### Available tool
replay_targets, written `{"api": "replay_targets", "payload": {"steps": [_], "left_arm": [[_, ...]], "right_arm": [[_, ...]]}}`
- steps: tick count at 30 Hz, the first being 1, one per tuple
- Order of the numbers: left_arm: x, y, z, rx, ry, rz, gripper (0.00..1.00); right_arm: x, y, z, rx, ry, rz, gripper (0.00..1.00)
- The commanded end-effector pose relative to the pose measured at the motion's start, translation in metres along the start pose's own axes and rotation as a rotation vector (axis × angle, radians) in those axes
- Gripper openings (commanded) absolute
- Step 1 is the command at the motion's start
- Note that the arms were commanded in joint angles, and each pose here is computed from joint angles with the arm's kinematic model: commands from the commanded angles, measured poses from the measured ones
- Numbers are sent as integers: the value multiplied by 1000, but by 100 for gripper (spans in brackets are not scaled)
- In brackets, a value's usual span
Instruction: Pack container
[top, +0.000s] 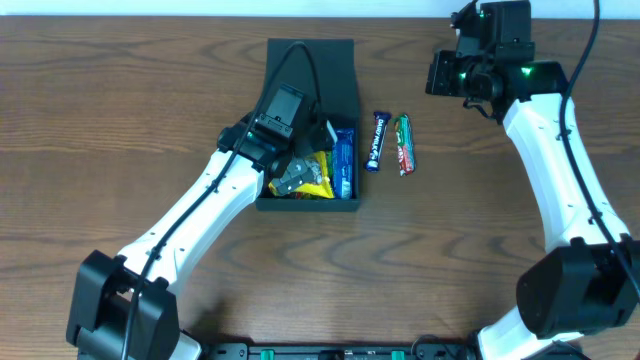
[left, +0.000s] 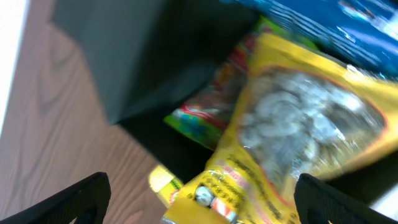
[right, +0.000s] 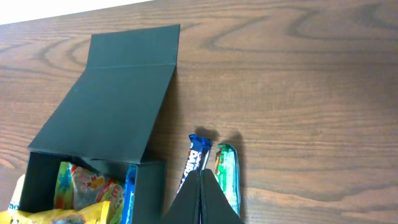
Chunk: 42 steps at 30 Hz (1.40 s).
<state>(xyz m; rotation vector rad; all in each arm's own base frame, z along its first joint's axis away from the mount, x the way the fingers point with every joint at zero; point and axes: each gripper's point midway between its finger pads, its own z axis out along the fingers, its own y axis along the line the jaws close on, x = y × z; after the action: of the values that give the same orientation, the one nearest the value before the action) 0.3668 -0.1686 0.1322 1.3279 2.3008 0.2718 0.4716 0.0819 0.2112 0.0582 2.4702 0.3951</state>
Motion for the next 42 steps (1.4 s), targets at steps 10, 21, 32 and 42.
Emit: {"api": "replay_targets", "payload": {"steps": [10, 21, 32, 42], "left_arm": [[36, 124, -126, -131, -363, -694, 95], [81, 134, -139, -10, -395, -918, 95], [84, 128, -137, 7, -372, -925, 95], [84, 129, -137, 7, -372, -925, 95]], "right_arm": [[72, 143, 0, -382, 170, -385, 1], [199, 218, 63, -483, 467, -570, 1], [255, 201, 105, -449, 644, -582, 1], [163, 225, 49, -482, 439, -610, 1]]}}
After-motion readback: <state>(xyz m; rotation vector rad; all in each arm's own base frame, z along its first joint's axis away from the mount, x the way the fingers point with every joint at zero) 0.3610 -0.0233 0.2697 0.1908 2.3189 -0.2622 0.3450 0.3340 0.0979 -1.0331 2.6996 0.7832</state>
